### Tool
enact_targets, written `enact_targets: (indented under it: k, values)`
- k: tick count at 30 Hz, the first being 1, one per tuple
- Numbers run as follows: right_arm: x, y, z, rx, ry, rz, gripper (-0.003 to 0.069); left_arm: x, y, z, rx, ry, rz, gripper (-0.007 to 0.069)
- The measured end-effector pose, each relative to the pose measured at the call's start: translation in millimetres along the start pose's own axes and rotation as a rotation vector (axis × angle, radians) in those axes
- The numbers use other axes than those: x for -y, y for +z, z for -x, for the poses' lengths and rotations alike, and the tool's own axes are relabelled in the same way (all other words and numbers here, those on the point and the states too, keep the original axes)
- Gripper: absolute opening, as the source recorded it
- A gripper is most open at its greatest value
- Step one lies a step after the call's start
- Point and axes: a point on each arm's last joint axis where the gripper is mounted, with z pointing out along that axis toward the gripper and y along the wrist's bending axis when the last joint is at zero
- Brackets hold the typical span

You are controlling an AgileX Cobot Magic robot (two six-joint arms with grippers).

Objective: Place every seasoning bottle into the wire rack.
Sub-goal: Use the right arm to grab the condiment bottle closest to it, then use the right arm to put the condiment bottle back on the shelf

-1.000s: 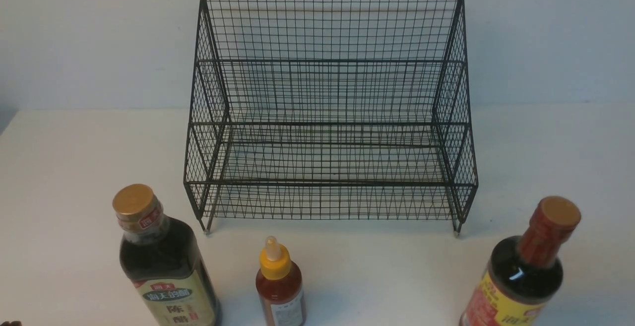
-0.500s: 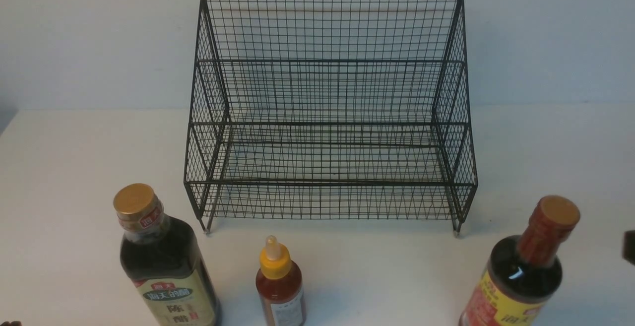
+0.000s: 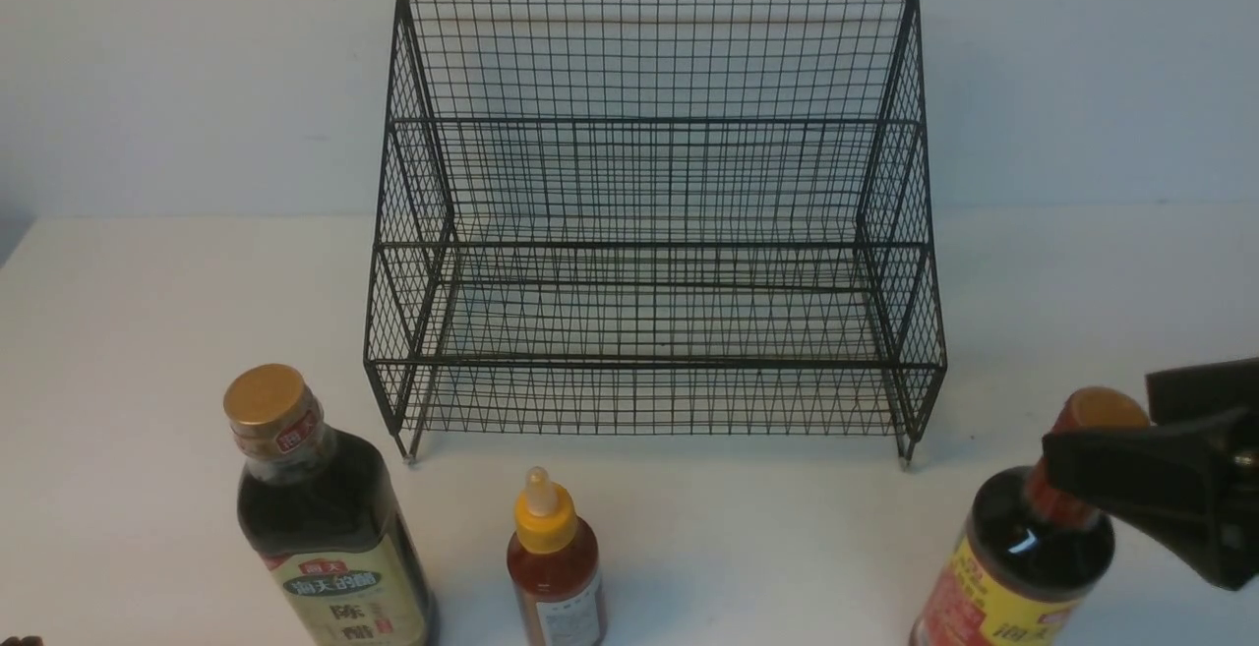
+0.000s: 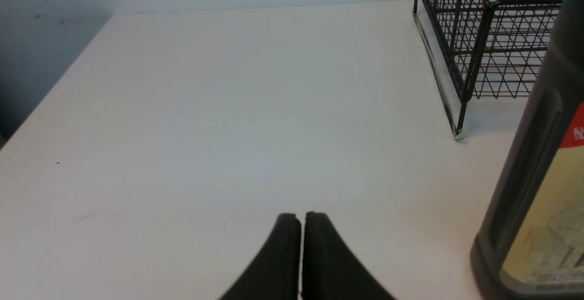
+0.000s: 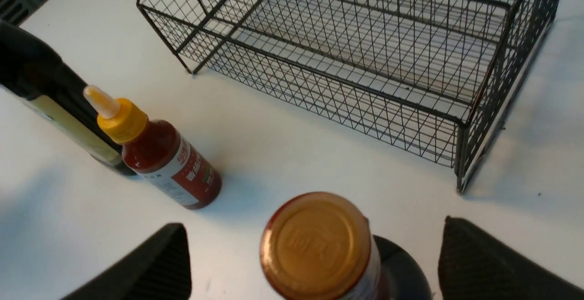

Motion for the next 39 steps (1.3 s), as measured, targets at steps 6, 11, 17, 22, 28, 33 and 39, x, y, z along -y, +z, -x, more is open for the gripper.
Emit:
enact_targets:
  k: [6, 11, 17, 22, 28, 33, 39]
  values:
    - [8.6, 13.5, 0.5, -0.037, 0.027, 0.021, 0.0668, 0.0, 0.0, 0.0, 0.000, 0.000, 0.000, -0.0005]
    - [12.8, 19.2, 0.2, -0.055, 0.037, 0.023, 0.0624, 0.0, 0.0, 0.0, 0.000, 0.000, 0.000, -0.0005]
    - [12.3, 20.5, 0.8, -0.051, 0.021, 0.015, 0.0581, 0.0, 0.0, 0.0, 0.000, 0.000, 0.000, -0.0005]
    - [6.9, 26.5, -0.6, -0.081, -0.037, 0.021, 0.0578, 0.0, 0.0, 0.0, 0.000, 0.000, 0.000, -0.0005]
    - [8.0, 31.5, -2.5, -0.115, -0.062, -0.017, 0.0528, 0.0, 0.0, 0.0, 0.000, 0.000, 0.000, -0.0005]
    - [8.3, 31.4, -4.9, -0.143, -0.066, -0.025, 0.0337, 0.0, 0.0, 0.0, 0.000, 0.000, 0.000, -0.0005]
    - [5.9, 25.0, 2.6, -0.184, -0.114, -0.017, 0.0286, -0.1, 0.0, 0.0, 0.000, 0.000, 0.001, -0.0005]
